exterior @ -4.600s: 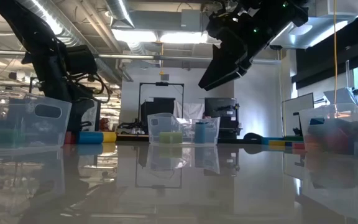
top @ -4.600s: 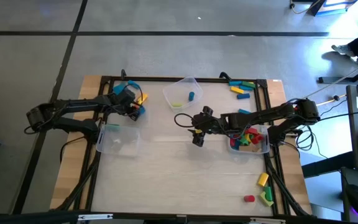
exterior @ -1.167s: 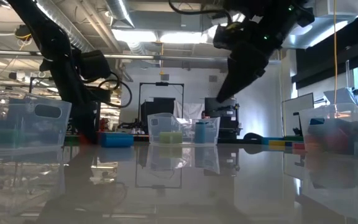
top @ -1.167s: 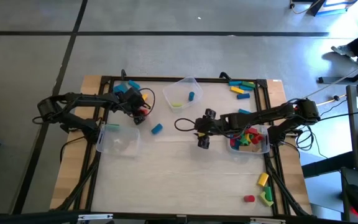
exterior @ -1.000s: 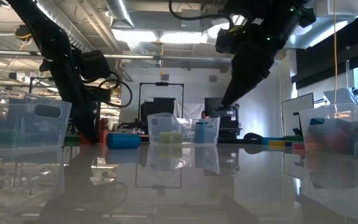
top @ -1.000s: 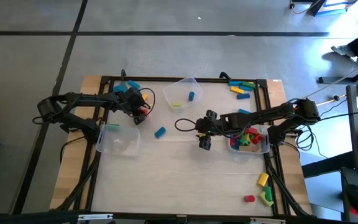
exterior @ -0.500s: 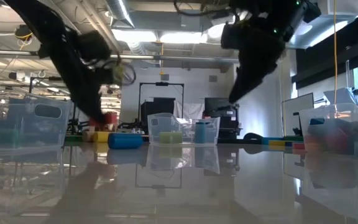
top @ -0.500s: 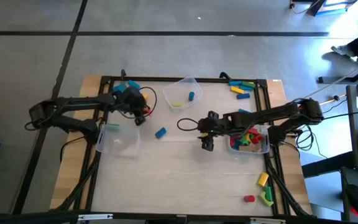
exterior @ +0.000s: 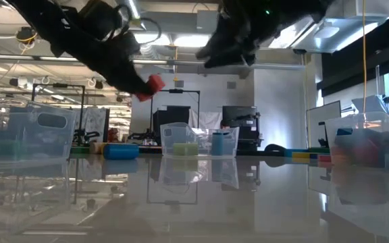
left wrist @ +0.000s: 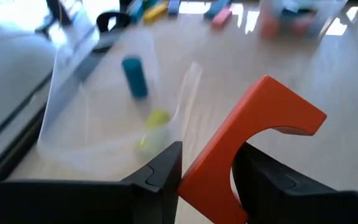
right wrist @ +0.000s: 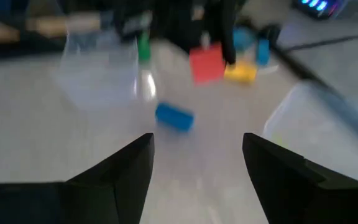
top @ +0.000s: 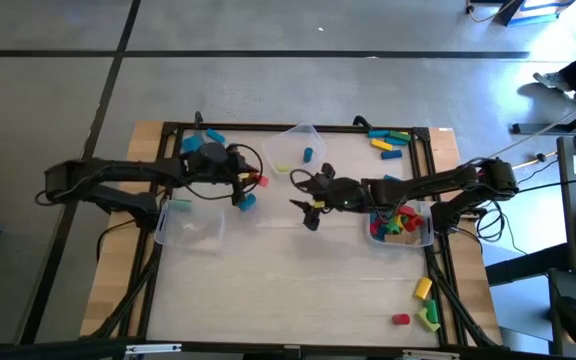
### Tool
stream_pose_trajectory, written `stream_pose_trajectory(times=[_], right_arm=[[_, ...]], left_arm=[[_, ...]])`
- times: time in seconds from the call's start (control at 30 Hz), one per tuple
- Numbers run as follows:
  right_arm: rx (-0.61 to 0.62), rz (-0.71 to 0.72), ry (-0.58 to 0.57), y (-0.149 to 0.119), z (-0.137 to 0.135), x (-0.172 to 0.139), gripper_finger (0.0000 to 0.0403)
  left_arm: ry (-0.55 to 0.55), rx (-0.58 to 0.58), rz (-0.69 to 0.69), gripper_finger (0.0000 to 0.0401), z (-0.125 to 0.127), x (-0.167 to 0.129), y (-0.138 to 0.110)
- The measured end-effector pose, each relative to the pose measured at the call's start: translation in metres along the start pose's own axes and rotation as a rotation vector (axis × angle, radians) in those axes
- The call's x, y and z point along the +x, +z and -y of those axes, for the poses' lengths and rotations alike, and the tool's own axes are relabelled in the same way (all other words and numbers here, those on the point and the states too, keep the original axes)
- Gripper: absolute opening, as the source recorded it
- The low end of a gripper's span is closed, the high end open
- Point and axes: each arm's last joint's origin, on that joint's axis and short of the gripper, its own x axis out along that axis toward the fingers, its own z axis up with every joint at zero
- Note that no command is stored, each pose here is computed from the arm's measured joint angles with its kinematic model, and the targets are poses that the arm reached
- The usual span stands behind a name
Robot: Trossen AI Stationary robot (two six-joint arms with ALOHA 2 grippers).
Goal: Sort blocks by size
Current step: Put the orange arch block into the bottom right transparent bin
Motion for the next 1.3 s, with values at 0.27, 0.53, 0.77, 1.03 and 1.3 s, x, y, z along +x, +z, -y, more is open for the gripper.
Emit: stream_pose_trajectory(times=[0.27,0.53,0.77,1.03,1.3], right_arm=[[0.089,0.082,-0.006,0.005,0.009,0.013,0.0248],[-0.082,0.085,-0.1,0.01,-0.005,0.038,0.0248],[-0.189,0.093,-0.156,0.015,-0.004,0.04,0.0248],[-0.18,0.096,-0.099,0.019,0.014,0.046,0.0248],[-0.176,0.153,-0.012,0.015,0.015,0.06,0.0248]], left_arm=[[-0.022,-0.017,0.146,0.0124,0.009,0.012,0.012],[-0.069,-0.089,0.161,0.0122,0.02,0.015,0.014],[-0.069,-0.135,0.193,0.0121,0.02,0.014,0.017],[-0.044,-0.078,0.207,0.0121,0.017,0.014,0.018],[-0.068,-0.018,0.206,0.0121,0.022,0.017,0.017]])
